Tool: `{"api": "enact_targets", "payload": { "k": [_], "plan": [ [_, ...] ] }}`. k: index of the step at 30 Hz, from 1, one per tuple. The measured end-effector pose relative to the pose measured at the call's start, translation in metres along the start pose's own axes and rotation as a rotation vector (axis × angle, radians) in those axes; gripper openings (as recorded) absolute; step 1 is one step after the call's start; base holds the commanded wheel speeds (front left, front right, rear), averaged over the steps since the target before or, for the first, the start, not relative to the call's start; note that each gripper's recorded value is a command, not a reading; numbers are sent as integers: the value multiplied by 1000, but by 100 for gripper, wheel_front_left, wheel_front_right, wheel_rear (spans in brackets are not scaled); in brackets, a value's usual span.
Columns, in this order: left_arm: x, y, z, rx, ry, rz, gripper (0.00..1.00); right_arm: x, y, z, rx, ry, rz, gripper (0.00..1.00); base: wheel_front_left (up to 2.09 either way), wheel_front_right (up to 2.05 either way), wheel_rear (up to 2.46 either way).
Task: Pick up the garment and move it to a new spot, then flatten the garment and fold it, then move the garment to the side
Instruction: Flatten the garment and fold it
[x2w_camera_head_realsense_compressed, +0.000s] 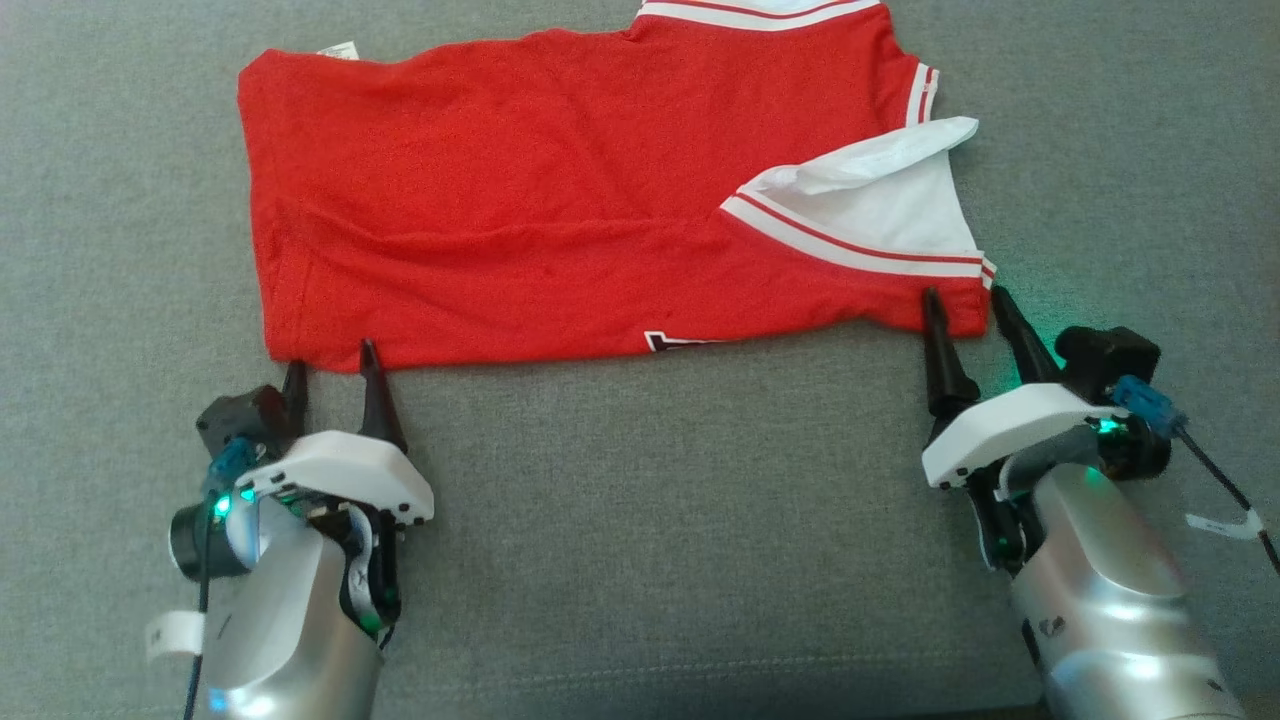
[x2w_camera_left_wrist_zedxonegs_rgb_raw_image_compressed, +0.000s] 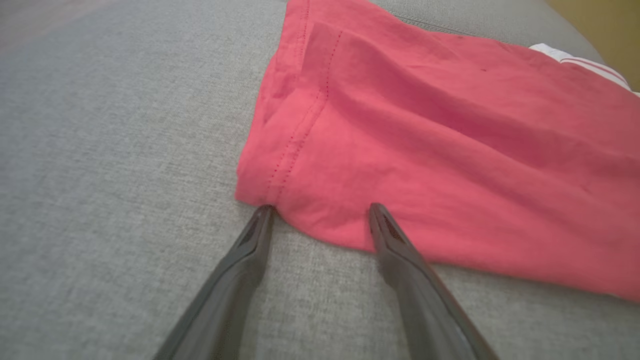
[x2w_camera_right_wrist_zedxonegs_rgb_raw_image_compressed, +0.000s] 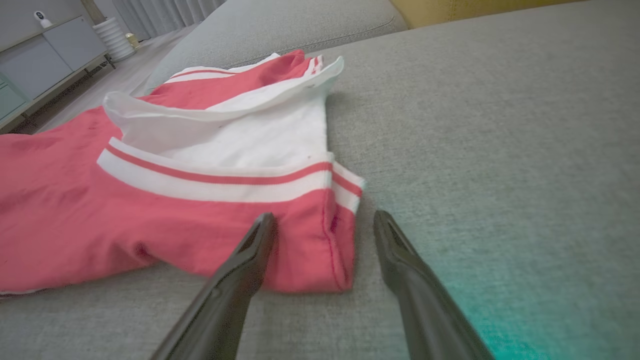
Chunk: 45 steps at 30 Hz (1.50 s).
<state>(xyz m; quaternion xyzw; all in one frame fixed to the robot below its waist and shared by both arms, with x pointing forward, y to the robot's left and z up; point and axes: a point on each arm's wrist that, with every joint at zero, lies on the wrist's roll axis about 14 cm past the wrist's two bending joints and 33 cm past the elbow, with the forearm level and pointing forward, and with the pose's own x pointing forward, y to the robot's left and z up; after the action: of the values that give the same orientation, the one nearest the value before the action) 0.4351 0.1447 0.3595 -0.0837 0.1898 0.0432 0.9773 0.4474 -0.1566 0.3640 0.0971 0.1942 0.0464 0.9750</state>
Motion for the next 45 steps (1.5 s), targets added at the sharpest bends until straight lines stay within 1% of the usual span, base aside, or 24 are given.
{"api": "enact_targets", "payload": {
  "k": [11,12,13,14,15,20,24,27,31,32,34,36,41,42,43,44,45],
  "plan": [
    [15,-1,-6,-16,49,10,100,0,13,2,-35,2,47,99,0,0,0],
    [17,-1,-6,-14,55,11,89,-1,13,2,-34,4,49,81,0,0,0],
    [19,-2,-7,-13,61,7,52,-1,14,1,-31,6,50,46,0,0,0],
    [21,-2,-7,-13,67,7,30,-1,14,1,-30,8,50,21,0,0,0],
    [22,-2,-7,-12,74,6,0,-2,14,0,-29,10,50,0,0,0,0],
    [24,-1,-6,-10,94,-5,0,-3,15,4,-25,0,48,0,0,0,0],
    [12,-1,-4,-5,98,-9,0,-9,11,23,-5,-53,28,0,0,0,0],
    [-6,3,-10,-10,102,-6,0,-20,13,30,-2,-76,29,0,0,0,0],
    [-33,10,-20,-9,104,-2,0,-45,12,19,25,-70,17,0,0,0,0],
    [-33,10,-20,-9,104,-2,0,-45,12,19,25,-70,17,0,0,0,0],
    [-46,12,-24,-13,104,0,0,-58,12,11,37,-63,13,0,0,0,0],
    [-57,14,-29,3,104,-4,0,-68,12,6,58,-59,7,0,0,0,0],
    [-74,18,-35,8,99,-3,0,-84,13,-4,98,-54,1,0,0,0,0],
    [-75,18,-35,10,98,-3,0,-85,12,-7,103,-47,0,72,0,0,0],
    [-75,18,-33,19,91,-5,7,-85,12,-9,105,-44,-2,100,0,0,0],
    [-75,18,-32,30,83,-7,39,-84,11,-8,108,-45,-6,100,0,0,0],
    [-74,16,-29,37,73,-11,99,-83,9,-6,109,-51,-9,100,0,0,0]
  ]
}}
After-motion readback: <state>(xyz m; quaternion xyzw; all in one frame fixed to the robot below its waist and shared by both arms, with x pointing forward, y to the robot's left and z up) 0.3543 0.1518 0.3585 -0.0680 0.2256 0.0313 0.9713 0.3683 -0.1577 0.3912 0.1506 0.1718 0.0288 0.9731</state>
